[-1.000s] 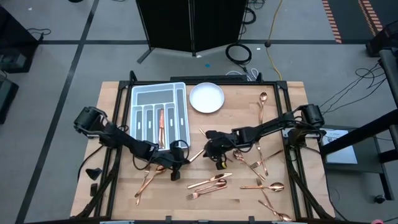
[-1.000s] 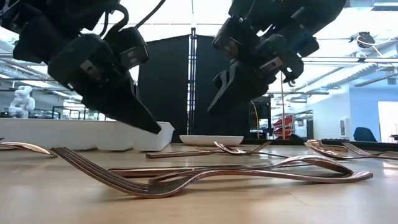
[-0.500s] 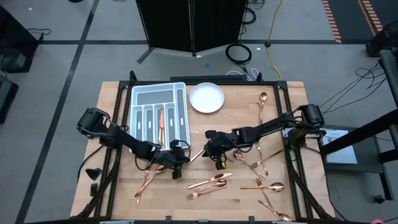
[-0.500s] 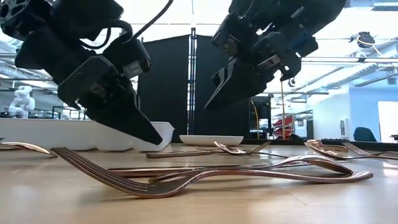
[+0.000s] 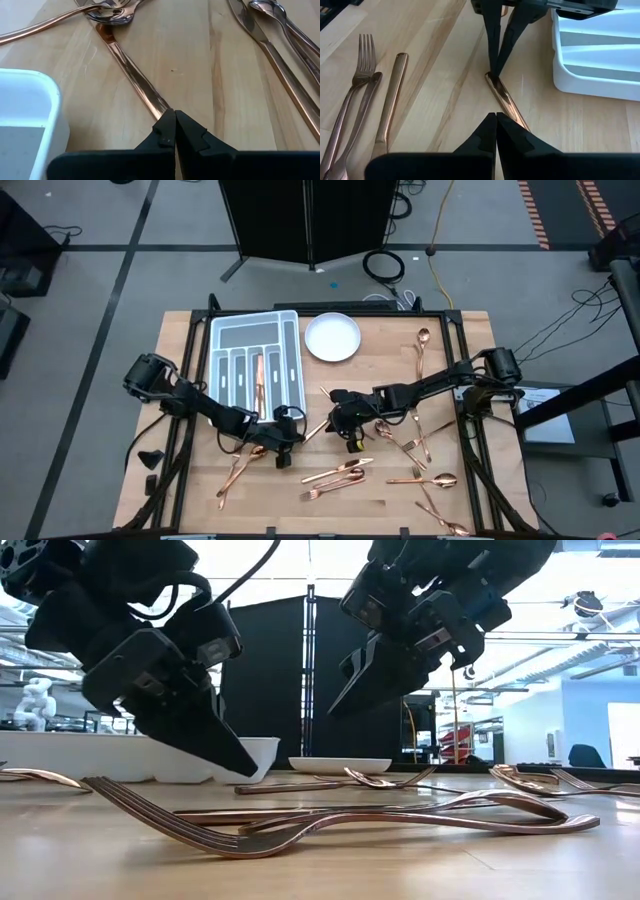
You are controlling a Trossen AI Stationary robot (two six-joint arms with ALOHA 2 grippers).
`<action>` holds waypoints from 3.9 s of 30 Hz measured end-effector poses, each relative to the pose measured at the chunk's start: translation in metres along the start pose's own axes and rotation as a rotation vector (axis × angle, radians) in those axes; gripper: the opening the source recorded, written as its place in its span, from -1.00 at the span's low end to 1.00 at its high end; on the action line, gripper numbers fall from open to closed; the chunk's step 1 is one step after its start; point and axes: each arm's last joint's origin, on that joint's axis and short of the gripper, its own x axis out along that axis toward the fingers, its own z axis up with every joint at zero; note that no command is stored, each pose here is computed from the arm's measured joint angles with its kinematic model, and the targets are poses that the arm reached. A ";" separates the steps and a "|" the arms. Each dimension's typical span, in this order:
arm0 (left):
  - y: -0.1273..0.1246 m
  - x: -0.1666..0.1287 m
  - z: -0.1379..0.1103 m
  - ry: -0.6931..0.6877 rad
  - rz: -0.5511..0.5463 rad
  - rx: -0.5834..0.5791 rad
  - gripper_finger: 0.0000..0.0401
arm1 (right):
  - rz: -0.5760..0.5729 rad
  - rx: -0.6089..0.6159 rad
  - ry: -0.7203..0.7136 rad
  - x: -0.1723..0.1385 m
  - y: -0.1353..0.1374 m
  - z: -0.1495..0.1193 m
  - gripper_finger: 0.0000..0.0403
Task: Sort silverware
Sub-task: Put the knife on the utensil tray
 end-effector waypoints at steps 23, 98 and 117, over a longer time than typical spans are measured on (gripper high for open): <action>-0.024 -0.011 0.014 -0.072 0.084 0.030 -1.00 | -0.002 -0.022 -0.008 0.000 -0.001 0.001 -0.98; -0.033 0.002 0.014 0.047 0.178 0.069 -1.00 | -0.274 -0.009 -0.019 0.024 -0.030 -0.014 -1.00; -0.026 0.015 0.012 0.044 0.187 0.063 -1.00 | -0.272 -0.005 -0.009 0.024 -0.030 -0.015 -1.00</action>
